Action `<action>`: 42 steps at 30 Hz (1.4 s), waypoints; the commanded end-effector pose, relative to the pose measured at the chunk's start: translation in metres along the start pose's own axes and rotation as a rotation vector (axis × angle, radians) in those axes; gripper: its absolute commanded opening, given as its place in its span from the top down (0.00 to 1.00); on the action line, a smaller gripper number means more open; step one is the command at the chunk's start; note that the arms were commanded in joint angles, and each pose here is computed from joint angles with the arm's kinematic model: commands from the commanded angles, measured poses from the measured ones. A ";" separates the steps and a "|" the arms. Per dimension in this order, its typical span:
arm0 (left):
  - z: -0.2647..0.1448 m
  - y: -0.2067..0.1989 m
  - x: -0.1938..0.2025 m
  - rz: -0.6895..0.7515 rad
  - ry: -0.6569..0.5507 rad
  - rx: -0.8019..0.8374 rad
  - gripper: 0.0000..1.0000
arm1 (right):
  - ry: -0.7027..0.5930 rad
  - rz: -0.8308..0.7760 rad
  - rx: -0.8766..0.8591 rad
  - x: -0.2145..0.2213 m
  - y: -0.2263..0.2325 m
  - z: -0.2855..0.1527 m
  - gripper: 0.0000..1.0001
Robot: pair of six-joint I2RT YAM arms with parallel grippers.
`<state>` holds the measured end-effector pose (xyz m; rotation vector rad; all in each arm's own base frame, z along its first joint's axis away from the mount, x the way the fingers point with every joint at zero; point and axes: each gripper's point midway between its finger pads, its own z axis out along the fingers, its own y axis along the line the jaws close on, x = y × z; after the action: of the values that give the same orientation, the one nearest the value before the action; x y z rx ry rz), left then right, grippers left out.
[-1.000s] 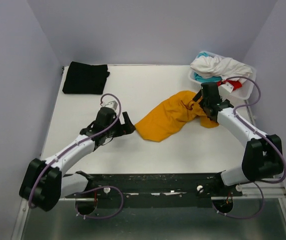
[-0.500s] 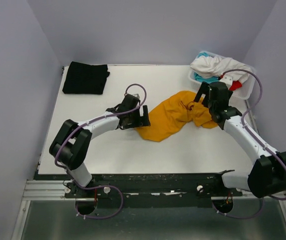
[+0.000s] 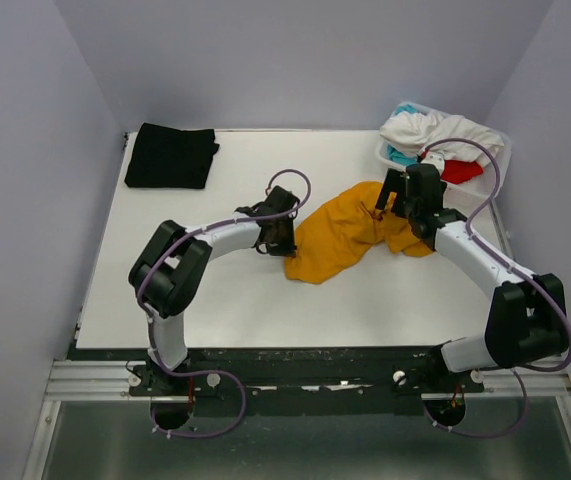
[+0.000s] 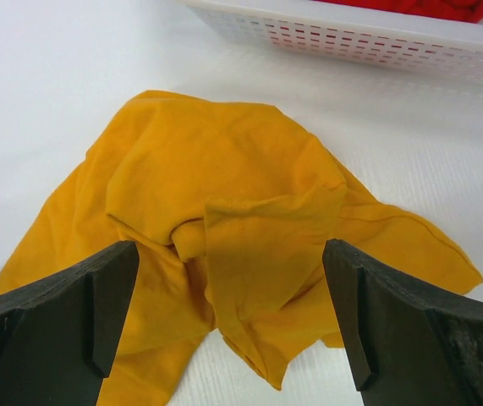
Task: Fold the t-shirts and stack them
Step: Flatten out the tshirt
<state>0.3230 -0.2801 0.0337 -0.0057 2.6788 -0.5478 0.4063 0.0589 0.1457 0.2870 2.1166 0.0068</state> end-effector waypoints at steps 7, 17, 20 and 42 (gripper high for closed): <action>-0.032 0.019 -0.002 0.014 -0.149 -0.069 1.00 | 0.021 0.002 -0.037 0.006 0.008 0.005 0.00; -0.062 0.045 0.022 -0.015 -0.210 -0.074 1.00 | 0.106 0.103 -0.027 0.024 0.028 0.037 0.15; -0.061 0.051 0.027 -0.020 -0.204 -0.093 1.00 | 0.124 0.104 -0.037 0.031 0.032 0.038 0.16; -0.068 0.054 0.019 -0.016 -0.243 -0.114 1.00 | 0.123 0.214 0.034 0.066 0.003 0.007 0.70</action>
<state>0.2771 -0.2090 0.0511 -0.1066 2.5191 -0.3810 0.3713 0.0690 0.0830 0.5224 2.2393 0.0728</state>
